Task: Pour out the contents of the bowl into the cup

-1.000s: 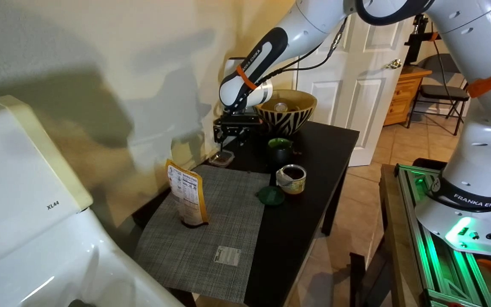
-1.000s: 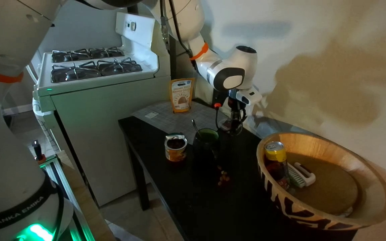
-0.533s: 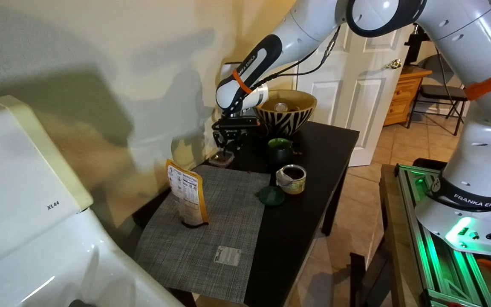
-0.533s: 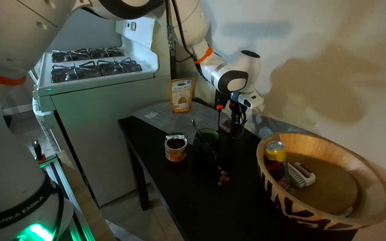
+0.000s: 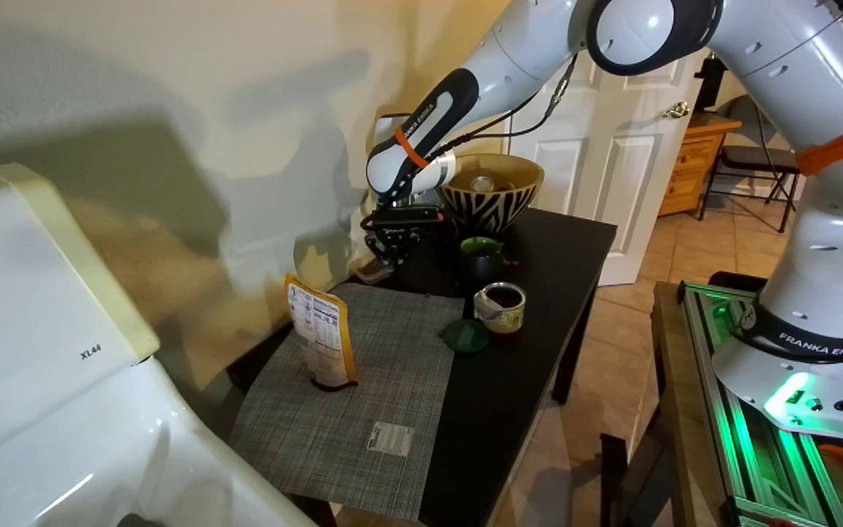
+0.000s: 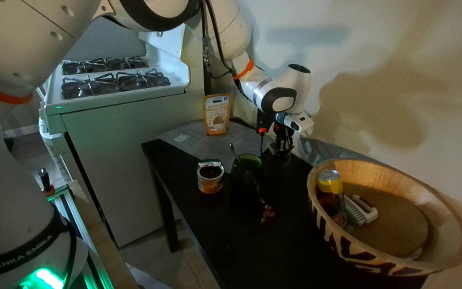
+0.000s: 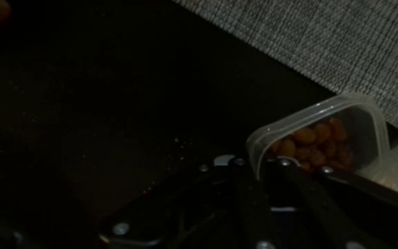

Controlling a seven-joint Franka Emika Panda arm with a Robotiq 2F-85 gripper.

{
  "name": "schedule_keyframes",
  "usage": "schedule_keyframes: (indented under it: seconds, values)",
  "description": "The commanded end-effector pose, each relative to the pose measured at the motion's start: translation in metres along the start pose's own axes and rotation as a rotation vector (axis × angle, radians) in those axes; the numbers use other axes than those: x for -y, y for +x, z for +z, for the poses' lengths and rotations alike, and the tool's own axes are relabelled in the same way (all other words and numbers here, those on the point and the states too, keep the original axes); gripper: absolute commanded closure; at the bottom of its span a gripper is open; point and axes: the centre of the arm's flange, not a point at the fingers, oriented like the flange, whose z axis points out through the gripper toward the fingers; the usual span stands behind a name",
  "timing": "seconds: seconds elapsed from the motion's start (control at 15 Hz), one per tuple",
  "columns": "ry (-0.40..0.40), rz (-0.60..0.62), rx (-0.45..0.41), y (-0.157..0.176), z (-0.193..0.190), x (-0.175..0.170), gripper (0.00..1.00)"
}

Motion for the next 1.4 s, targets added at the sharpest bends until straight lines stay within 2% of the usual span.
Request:
schedule_keyframes:
  seconds: [0.0,0.27,0.73,1.07,1.33]
  values:
    - [-0.016,-0.014,0.037,-0.003,0.001,0.01,0.97]
    - [-0.051,-0.088,0.035,-0.028,-0.029,0.009,0.97]
    - [-0.161,-0.207,-0.124,-0.101,-0.096,-0.004,0.97]
    - [-0.129,-0.187,-0.267,-0.144,-0.135,-0.036,0.97]
    - [-0.103,-0.182,-0.316,-0.153,-0.158,-0.089,0.97]
